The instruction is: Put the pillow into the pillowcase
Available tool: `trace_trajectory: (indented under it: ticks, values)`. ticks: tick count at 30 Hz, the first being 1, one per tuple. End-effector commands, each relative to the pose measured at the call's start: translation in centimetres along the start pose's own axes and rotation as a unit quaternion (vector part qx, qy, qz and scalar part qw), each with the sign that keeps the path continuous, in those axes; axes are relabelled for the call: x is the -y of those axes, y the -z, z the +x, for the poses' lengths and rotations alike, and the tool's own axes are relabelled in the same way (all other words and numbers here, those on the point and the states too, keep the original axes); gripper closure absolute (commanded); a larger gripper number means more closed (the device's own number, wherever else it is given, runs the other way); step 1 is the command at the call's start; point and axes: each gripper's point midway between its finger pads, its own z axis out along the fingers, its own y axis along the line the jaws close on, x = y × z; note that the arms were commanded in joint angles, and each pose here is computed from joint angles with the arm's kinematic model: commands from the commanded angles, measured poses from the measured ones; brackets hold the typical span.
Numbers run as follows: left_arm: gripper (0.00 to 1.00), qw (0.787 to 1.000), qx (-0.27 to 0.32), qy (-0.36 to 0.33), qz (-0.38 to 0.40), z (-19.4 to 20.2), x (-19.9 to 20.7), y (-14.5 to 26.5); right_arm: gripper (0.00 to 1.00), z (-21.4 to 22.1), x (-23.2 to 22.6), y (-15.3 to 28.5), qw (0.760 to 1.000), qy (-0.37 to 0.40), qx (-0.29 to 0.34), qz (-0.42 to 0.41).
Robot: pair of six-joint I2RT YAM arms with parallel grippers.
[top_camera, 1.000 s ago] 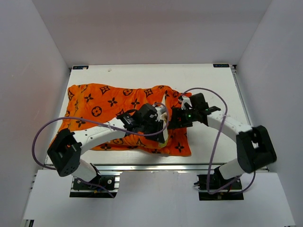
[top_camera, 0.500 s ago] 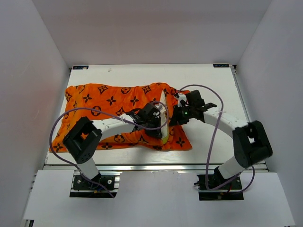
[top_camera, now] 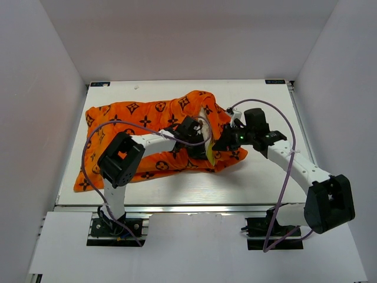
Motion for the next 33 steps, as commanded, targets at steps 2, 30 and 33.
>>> trace_trajectory:
  ticks: [2,30,33]
  values:
    - [0.8,0.979,0.06,0.125,-0.149,-2.0,-12.8,-2.9,1.0,-4.4,-16.3,8.2,0.949,0.103,0.036,-0.294]
    - [0.97,0.84,0.204,0.432,-0.256,-10.2,-17.6,3.0,1.0,-1.2,-17.1,11.0,0.915,0.136,-0.042,-0.378]
    - [0.97,0.843,0.185,0.426,-0.272,-10.3,-17.8,1.9,1.0,-2.4,-17.7,11.1,0.91,0.143,-0.033,-0.389]
